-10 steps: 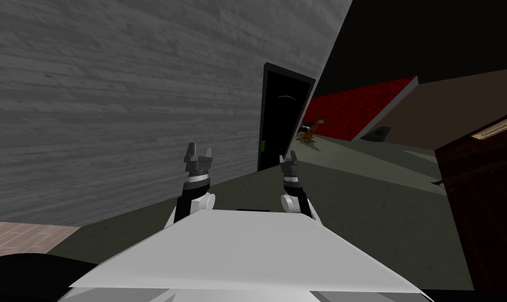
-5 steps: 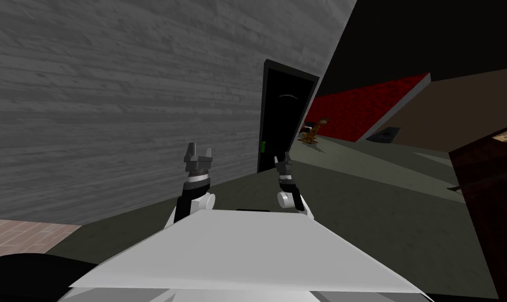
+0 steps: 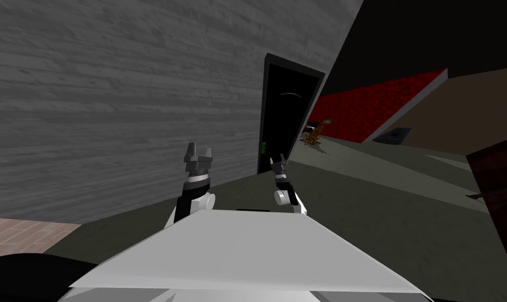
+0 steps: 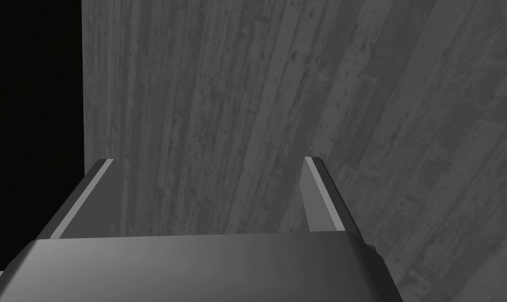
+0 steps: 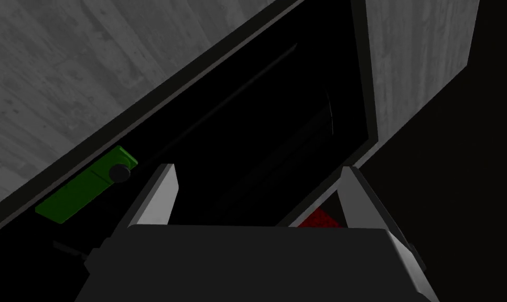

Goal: Pull the door open

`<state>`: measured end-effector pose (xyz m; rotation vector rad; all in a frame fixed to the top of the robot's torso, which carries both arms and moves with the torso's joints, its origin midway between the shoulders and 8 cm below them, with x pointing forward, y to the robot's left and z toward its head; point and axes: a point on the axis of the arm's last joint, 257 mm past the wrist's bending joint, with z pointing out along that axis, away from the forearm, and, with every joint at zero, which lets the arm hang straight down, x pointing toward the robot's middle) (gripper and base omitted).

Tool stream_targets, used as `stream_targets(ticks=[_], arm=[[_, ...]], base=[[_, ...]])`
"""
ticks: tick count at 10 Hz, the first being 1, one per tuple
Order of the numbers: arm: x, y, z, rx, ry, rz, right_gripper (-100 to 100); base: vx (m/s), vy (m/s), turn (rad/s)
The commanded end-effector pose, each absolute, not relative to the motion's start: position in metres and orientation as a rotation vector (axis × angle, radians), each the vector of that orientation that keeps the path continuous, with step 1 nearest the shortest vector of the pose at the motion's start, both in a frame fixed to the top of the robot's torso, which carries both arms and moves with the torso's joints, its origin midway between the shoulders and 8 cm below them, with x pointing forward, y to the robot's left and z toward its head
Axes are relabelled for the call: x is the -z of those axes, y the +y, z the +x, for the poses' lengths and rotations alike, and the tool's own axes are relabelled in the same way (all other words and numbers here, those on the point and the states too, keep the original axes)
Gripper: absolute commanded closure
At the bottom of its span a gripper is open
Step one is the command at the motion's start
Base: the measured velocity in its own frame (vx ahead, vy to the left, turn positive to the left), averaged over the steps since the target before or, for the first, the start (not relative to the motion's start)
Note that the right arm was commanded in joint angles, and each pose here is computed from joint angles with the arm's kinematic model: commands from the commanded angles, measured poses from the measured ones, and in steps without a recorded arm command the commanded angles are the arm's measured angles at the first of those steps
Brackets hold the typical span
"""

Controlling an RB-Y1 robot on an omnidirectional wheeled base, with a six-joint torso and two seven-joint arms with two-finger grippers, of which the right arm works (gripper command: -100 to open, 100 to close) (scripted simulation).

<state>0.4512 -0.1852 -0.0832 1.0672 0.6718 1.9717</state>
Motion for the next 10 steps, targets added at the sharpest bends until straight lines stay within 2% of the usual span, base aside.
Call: stream_targets(ticks=[1, 10], arm=[[0.093, -0.179, 0.461, -2.026, 0.667, 1.125, -100], [0.156, -0.147, 0.507, -2.256, 0.628, 1.461, -100]], base=[[0.092, -0.083, 0.047], [0.095, -0.065, 0.045]])
